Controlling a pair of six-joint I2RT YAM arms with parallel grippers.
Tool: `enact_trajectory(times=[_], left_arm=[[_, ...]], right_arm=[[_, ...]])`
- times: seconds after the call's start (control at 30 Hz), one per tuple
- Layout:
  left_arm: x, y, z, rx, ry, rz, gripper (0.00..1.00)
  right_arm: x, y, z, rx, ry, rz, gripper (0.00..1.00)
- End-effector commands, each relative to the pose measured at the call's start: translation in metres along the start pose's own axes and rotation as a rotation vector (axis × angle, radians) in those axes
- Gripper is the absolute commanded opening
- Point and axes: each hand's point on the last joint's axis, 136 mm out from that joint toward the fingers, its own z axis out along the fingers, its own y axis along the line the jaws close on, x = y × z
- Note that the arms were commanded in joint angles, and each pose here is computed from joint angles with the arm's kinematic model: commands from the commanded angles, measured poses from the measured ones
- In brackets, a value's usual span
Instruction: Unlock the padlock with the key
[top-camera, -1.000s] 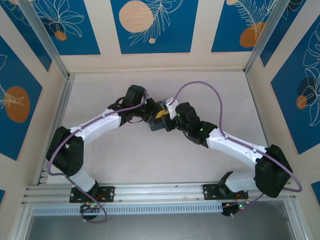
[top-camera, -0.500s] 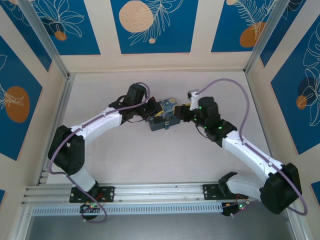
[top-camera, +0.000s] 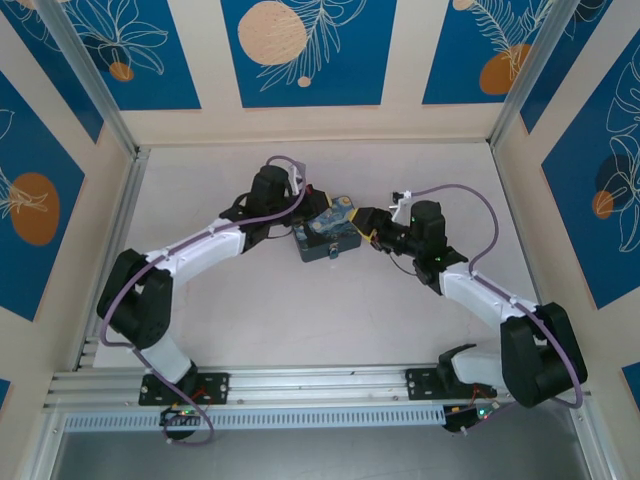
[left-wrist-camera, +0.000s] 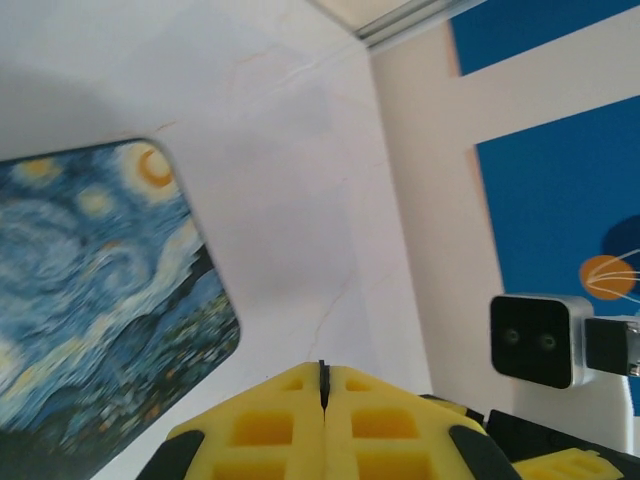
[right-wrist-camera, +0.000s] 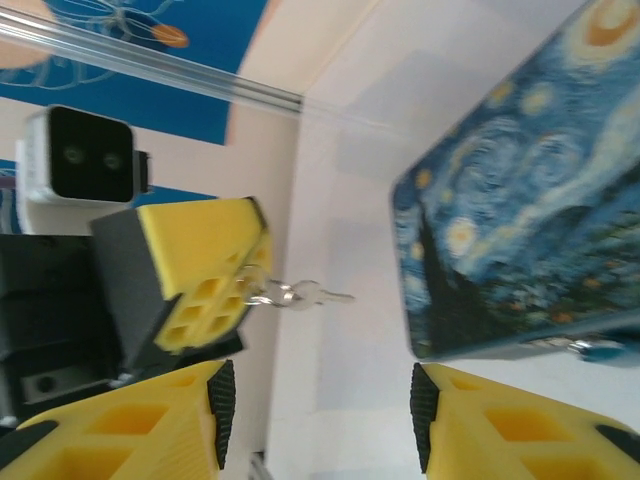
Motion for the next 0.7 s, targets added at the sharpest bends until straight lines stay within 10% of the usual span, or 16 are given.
enact_trajectory(times=[0.0, 0.67], left_arm=[[-0.011, -0.027, 0.006, 0.167, -0.062, 0.058, 0.00], [-0.018, -0.049, -0.003, 0.405, -0.273, -0.019, 0.00]], right_arm=[[-0.012, 0.036, -0.002, -0.159, -0.023, 0.039, 0.52], [-0.053, 0.050, 0.015, -0.302, -0.081, 0.043, 0.46]])
